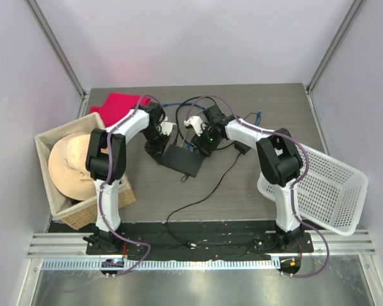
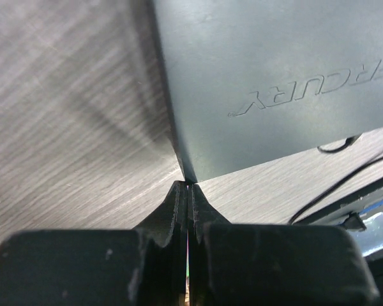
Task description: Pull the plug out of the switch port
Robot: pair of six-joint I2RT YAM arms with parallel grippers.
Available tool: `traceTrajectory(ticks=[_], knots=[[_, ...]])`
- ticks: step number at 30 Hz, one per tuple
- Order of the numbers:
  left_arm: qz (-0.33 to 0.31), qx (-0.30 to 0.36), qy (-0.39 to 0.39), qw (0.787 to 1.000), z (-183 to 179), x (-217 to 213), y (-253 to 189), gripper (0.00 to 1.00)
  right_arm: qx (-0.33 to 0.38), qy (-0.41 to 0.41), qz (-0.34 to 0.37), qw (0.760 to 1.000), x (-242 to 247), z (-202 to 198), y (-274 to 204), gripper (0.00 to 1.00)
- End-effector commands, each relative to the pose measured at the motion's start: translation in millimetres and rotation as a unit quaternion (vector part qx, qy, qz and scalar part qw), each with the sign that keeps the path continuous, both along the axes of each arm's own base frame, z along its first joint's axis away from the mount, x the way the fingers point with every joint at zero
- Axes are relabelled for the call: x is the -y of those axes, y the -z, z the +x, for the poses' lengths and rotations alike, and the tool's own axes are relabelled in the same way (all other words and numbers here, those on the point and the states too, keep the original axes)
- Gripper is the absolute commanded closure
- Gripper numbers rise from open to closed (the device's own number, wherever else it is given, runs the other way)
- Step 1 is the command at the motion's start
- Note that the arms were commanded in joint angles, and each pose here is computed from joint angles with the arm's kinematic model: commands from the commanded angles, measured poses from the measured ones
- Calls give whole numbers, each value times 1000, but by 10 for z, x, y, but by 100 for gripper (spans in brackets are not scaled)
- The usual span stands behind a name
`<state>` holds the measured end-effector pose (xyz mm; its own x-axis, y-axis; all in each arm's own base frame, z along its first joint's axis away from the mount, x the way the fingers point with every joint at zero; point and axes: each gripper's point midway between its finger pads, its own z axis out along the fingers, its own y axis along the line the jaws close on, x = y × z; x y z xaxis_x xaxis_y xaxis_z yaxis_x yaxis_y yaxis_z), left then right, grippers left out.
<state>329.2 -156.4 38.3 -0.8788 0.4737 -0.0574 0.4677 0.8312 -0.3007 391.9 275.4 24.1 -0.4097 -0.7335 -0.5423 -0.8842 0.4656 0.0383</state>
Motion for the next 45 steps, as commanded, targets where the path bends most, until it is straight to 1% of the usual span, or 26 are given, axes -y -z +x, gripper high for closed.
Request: traceTrajectory(ticks=[1, 2, 4, 5, 6, 8, 10, 14, 16, 17, 19, 20, 22, 23, 24, 27, 31, 35, 39, 40, 41, 42, 43, 44, 45], knots=[[-28, 78, -25, 996, 443, 179, -62, 100, -22, -1, -5, 1000, -14, -194, -25, 44], [-33, 92, -31, 995, 430, 158, -227, 100, -19, 0, -6, 1000, -5, -175, -35, 44], [-32, 81, -33, 996, 249, 87, -252, 100, -15, 6, -9, 1000, 24, -147, -53, 44], [-43, 79, -29, 995, 174, 98, -295, 100, -14, 7, -8, 1000, 27, -138, -64, 44], [-47, 72, -28, 996, 47, 85, -279, 100, -13, 8, -10, 1000, 42, -133, -67, 43], [-55, 57, -28, 996, -50, 104, -213, 100, -12, 8, -13, 1000, 52, -133, -70, 44], [-54, 34, -35, 997, -86, 145, -49, 100, -14, 11, -14, 1000, 59, -138, -70, 44], [-72, 7, -52, 996, 31, 313, 120, 100, -24, 12, -18, 999, 79, -185, -50, 44], [-86, 18, -52, 995, 185, 409, 90, 100, -25, 12, -18, 999, 85, -208, -72, 43], [-86, 11, -64, 994, 226, 445, 152, 100, -27, 13, -19, 999, 101, -221, -78, 44], [-98, 29, -66, 993, 407, 528, 118, 100, -31, 11, -19, 999, 110, -265, -101, 43], [-95, 24, -69, 993, 448, 549, 195, 100, -35, 10, -18, 999, 111, -296, -104, 43], [-99, 36, -70, 992, 632, 602, 161, 100, -36, 9, -18, 999, 117, -330, -125, 43], [-95, 28, -70, 993, 660, 608, 260, 100, -37, 8, -19, 999, 118, -343, -138, 43], [-99, 40, -67, 992, 768, 648, 194, 100, -37, 7, -21, 999, 117, -357, -137, 43], [-99, 49, -66, 992, 909, 678, 202, 100, -36, 11, -20, 999, 119, -351, -178, 43], [-105, 55, -69, 991, 959, 708, 143, 100, -34, 16, -19, 999, 121, -345, -207, 42], [-108, 53, -78, 990, 891, 699, 63, 100, -45, 24, -5, 999, 51, -348, -230, 42], [-108, 61, -87, 988, 817, 614, -160, 100, -33, 33, 2, 999, 10, -226, -463, 41], [-114, 78, -91, 986, 815, 589, -347, 100, -59, 35, -16, 997, 106, -301, -486, 40], [-113, 79, -99, 985, 793, 516, -366, 99, -70, 30, -15, 997, 107, -302, -543, 40], [-116, 89, -105, 984, 795, 472, -450, 98, -67, 29, -6, 997, 69, -194, -684, 40], [-125, 106, -107, 981, 786, 446, -624, 94, -94, 28, -11, 995, 114, -279, -725, 39], [-124, 108, -111, 980, 751, 391, -655, 91, -91, 27, 16, 995, 90, -185, -911, 38], [-126, 112, -112, 979, 732, 366, -713, 87, -98, 25, 26, 995, 87, -181, -967, 37]])
